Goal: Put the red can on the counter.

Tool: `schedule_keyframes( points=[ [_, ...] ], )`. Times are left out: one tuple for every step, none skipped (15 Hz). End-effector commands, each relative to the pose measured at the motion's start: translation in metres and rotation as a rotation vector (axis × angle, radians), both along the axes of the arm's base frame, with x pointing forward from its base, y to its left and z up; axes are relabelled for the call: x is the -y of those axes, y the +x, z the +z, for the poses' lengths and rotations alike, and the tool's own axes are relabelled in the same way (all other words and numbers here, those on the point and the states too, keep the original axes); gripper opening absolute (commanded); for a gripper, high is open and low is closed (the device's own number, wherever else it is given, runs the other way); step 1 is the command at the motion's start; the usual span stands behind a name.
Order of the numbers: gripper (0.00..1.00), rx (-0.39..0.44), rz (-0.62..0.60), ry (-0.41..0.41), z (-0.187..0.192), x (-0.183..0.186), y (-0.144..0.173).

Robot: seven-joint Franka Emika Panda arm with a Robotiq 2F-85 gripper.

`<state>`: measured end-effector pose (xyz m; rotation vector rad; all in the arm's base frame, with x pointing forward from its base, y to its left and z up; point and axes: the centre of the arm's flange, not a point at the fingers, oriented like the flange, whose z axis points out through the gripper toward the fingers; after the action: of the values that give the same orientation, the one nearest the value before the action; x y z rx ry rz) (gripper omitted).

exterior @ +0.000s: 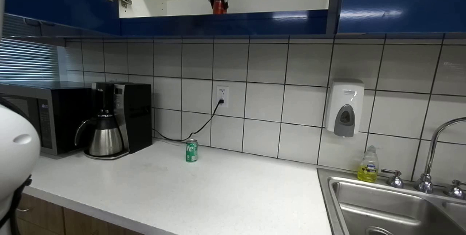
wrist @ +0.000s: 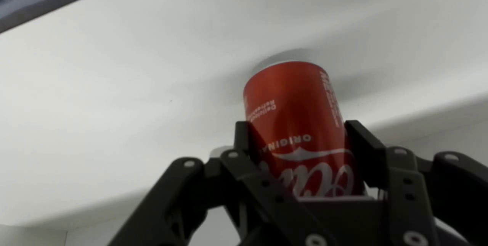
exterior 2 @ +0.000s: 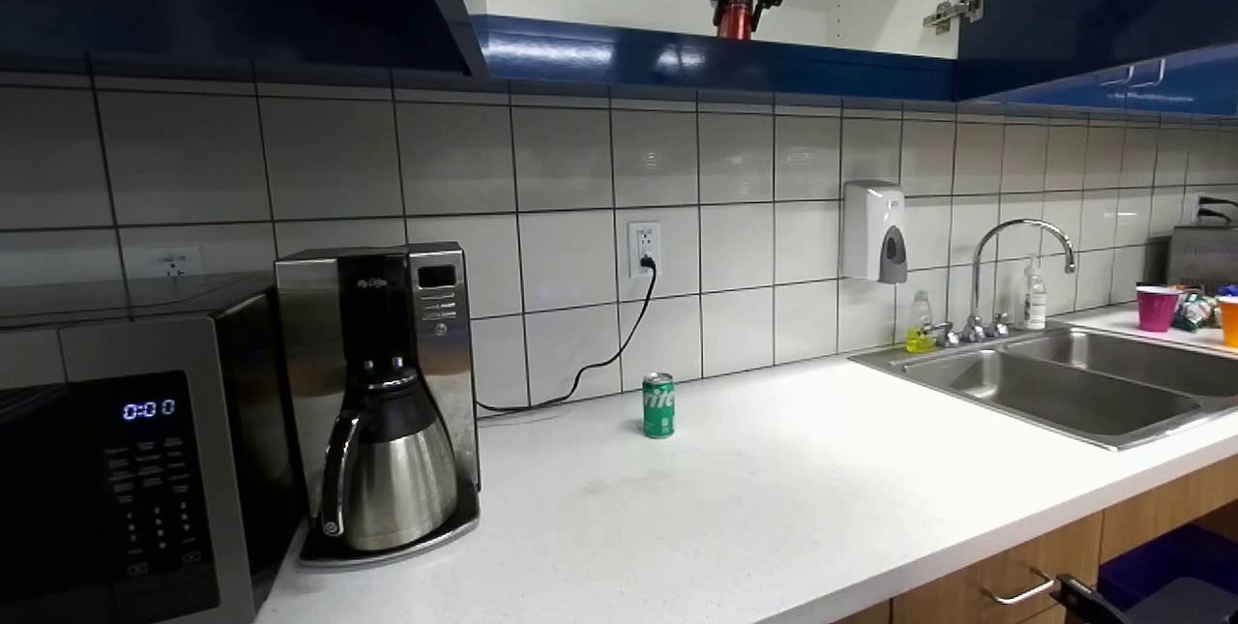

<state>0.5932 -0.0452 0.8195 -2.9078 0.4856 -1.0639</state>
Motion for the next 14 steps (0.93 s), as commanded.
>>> schedule_keyframes(
  points=[
    [0.39, 0.011, -0.009, -0.010, 0.020, -0.010, -0.021],
    [0.39, 0.016, -0.008, -0.010, 0.023, -0.010, -0.026],
    [0.39, 0.021, -0.007, -0.010, 0.027, -0.011, -0.031],
    [0.39, 0.024, -0.008, -0.010, 0.030, -0.011, -0.038],
    [0.39, 0.026, -0.009, -0.011, 0.032, -0.010, -0.046],
    [0.39, 0.026, -0.010, -0.011, 0.035, -0.010, -0.052],
    [0.39, 0.023, -0.010, -0.013, 0.035, -0.010, -0.060],
    [0.39, 0.019, -0.012, -0.015, 0.035, -0.010, -0.068],
    [0.39, 0.014, -0.013, -0.016, 0.035, -0.009, -0.075],
    [0.39, 0.008, -0.013, -0.019, 0.032, -0.009, -0.083],
    [0.39, 0.001, -0.011, -0.020, 0.030, -0.009, -0.091],
    [0.39, -0.008, -0.008, -0.019, 0.026, -0.010, -0.098],
    [0.39, -0.016, -0.003, -0.018, 0.021, -0.011, -0.105],
    [0.39, -0.025, 0.007, -0.014, 0.014, -0.013, -0.113]
  ],
)
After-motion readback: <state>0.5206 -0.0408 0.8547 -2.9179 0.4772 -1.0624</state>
